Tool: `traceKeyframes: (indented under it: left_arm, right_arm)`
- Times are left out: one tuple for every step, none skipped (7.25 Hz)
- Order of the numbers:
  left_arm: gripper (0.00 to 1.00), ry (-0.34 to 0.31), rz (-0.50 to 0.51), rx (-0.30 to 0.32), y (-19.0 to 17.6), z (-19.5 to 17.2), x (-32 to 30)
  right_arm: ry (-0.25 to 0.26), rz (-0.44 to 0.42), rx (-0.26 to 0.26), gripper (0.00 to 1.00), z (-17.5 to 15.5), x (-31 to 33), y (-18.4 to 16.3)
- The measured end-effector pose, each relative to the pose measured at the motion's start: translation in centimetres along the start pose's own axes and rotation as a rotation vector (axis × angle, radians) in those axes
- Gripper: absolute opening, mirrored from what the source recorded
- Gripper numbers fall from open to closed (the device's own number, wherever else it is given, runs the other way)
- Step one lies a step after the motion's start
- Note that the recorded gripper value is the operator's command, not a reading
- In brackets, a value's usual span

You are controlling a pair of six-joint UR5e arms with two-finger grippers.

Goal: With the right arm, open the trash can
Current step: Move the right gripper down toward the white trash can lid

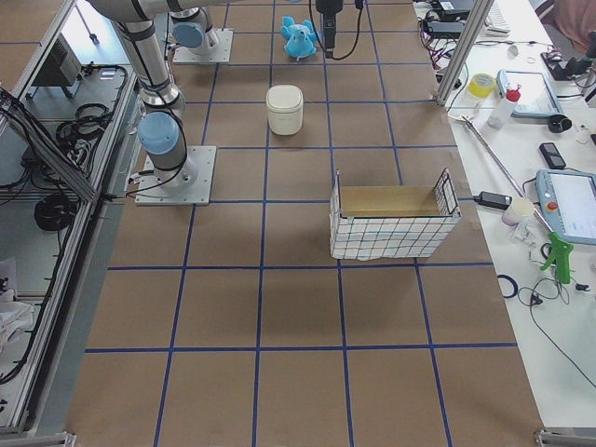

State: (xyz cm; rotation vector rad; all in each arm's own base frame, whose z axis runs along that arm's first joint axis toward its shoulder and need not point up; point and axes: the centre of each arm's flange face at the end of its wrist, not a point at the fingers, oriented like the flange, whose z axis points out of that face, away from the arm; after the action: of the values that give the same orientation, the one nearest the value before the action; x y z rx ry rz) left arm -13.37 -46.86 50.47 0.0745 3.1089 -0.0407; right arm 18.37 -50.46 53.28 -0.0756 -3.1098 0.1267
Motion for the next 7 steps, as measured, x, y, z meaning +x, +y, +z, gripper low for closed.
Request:
traceKeyframes:
  left_arm:
    - [1.0, 0.0, 0.0, 0.0, 0.0, 0.0, 0.0]
    - [1.0, 0.0, 0.0, 0.0, 0.0, 0.0, 0.0]
    - [1.0, 0.0, 0.0, 0.0, 0.0, 0.0, 0.0]
    - [1.0, 0.0, 0.0, 0.0, 0.0, 0.0, 0.0]
    - [1.0, 0.0, 0.0, 0.0, 0.0, 0.0, 0.0]
    - [1.0, 0.0, 0.0, 0.0, 0.0, 0.0, 0.0]
    - [1.0, 0.0, 0.0, 0.0, 0.0, 0.0, 0.0]
  right_arm:
    - [-0.001, 0.0, 0.002, 1.0, -0.1, 0.0, 0.1]
    - [-0.001, 0.001, 0.004, 1.0, -0.2, 0.0, 0.1]
    - [-0.003, -0.001, 0.004, 1.0, -0.2, 0.0, 0.1]
    - [-0.019, -0.006, -0.002, 0.68, -0.1, -0.2, 0.2]
    - [-0.046, -0.017, -0.016, 0.27, 0.3, -1.0, 0.5]
    - [-0.062, -0.026, -0.048, 0.03, 1.3, -2.2, 1.1]
    - [-0.058, -0.007, -0.103, 0.0, 3.2, -3.3, 2.1]
